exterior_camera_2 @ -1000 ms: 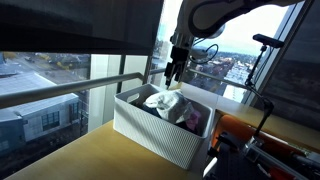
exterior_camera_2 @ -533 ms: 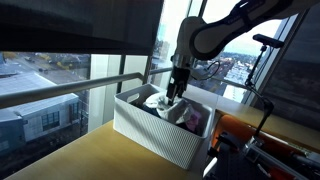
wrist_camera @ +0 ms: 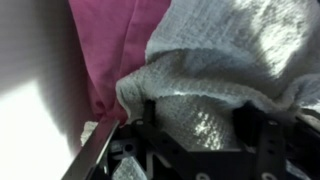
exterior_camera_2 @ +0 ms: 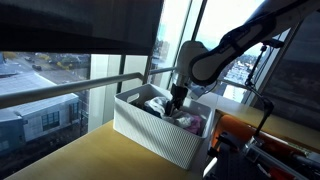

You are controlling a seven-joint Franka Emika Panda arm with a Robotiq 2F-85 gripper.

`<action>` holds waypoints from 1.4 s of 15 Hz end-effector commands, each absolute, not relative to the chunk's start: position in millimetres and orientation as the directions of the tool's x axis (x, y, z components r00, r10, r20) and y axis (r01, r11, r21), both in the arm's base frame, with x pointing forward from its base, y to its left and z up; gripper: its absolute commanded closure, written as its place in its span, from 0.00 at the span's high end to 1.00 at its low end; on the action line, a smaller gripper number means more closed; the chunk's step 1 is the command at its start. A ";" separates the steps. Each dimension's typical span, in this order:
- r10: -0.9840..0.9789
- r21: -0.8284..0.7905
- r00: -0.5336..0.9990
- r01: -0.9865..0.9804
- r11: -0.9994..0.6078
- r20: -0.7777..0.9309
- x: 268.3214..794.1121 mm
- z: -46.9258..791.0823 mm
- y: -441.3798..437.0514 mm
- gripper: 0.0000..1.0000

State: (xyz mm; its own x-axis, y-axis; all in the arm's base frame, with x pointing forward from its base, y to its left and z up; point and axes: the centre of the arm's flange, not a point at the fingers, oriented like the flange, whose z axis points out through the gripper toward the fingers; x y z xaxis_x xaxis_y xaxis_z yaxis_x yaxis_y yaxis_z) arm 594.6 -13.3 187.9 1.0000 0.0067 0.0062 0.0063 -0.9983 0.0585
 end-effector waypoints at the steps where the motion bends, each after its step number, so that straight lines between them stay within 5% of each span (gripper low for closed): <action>1: 0.016 0.020 1.000 0.016 -1.000 0.027 586.9 208.4 -2.8 0.43; 7: 0.056 -0.054 0.998 0.057 -0.997 0.020 545.8 288.6 44.0 0.02; 21: 0.341 0.062 0.849 0.347 -0.936 0.403 493.2 597.7 186.1 0.05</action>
